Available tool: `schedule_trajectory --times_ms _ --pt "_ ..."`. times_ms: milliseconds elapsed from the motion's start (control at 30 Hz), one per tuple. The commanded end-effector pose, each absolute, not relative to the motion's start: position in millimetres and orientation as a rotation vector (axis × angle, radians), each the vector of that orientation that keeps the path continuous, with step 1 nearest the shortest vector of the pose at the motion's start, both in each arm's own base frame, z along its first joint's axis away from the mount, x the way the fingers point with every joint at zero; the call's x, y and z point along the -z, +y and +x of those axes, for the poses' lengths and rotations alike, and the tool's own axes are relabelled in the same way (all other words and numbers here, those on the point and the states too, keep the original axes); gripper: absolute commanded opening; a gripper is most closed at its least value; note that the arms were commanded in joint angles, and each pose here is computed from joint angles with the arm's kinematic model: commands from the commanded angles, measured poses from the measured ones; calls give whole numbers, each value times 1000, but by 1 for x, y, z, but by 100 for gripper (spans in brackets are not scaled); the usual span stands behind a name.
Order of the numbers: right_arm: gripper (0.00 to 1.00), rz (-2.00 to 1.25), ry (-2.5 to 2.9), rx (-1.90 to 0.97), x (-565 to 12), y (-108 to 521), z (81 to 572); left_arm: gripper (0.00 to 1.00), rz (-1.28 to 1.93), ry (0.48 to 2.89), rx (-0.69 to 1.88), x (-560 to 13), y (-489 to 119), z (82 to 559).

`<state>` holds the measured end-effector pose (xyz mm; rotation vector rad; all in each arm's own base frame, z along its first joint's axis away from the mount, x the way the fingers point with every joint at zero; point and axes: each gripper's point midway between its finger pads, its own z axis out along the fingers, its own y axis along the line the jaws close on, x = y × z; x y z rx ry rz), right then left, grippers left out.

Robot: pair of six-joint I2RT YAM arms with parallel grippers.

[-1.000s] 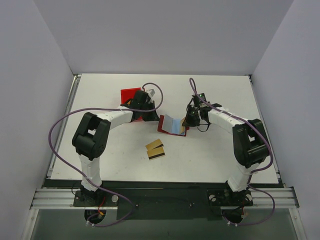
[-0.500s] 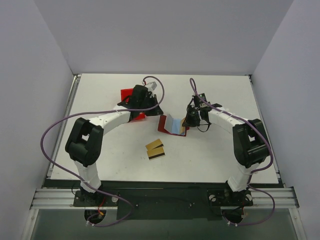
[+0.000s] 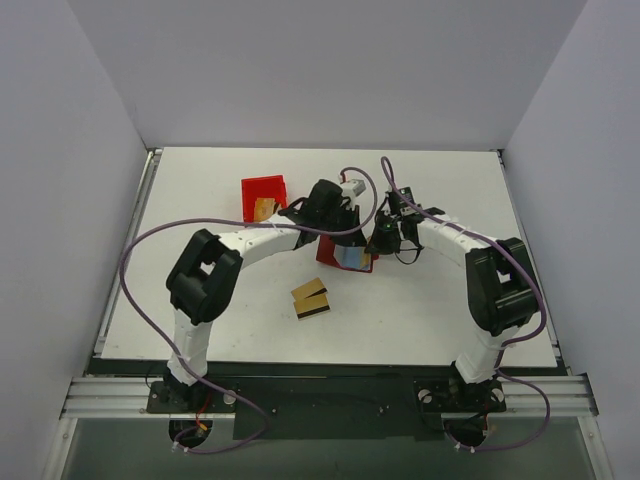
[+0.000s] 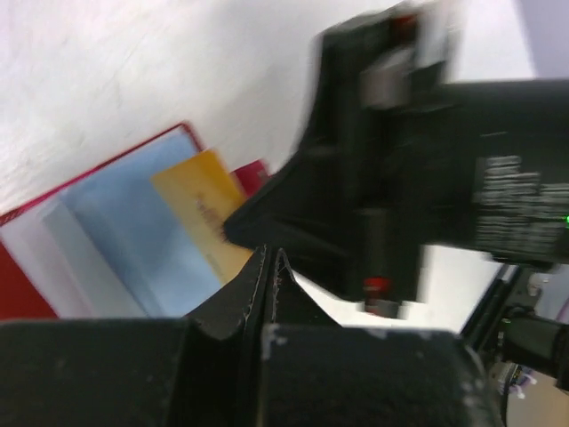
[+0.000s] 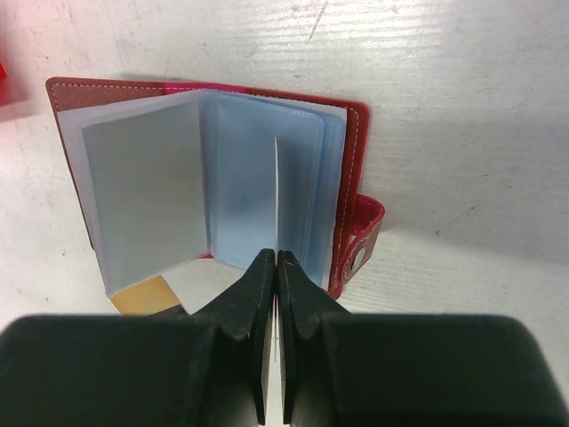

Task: Put the credit cards into the card holder
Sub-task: Open the card holder at the center of the board.

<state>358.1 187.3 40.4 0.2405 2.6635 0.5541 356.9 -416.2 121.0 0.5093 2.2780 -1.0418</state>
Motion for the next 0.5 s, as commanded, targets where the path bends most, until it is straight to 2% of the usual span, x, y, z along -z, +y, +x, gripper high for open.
schedule_trajectory --times_ms 0,467 --pt "0 275 2659 -558 -41 183 358 0 447 2331 926 -102 -397 371" --pt "0 278 2653 -559 -42 182 358 0 250 2483 690 -50 -339 393"
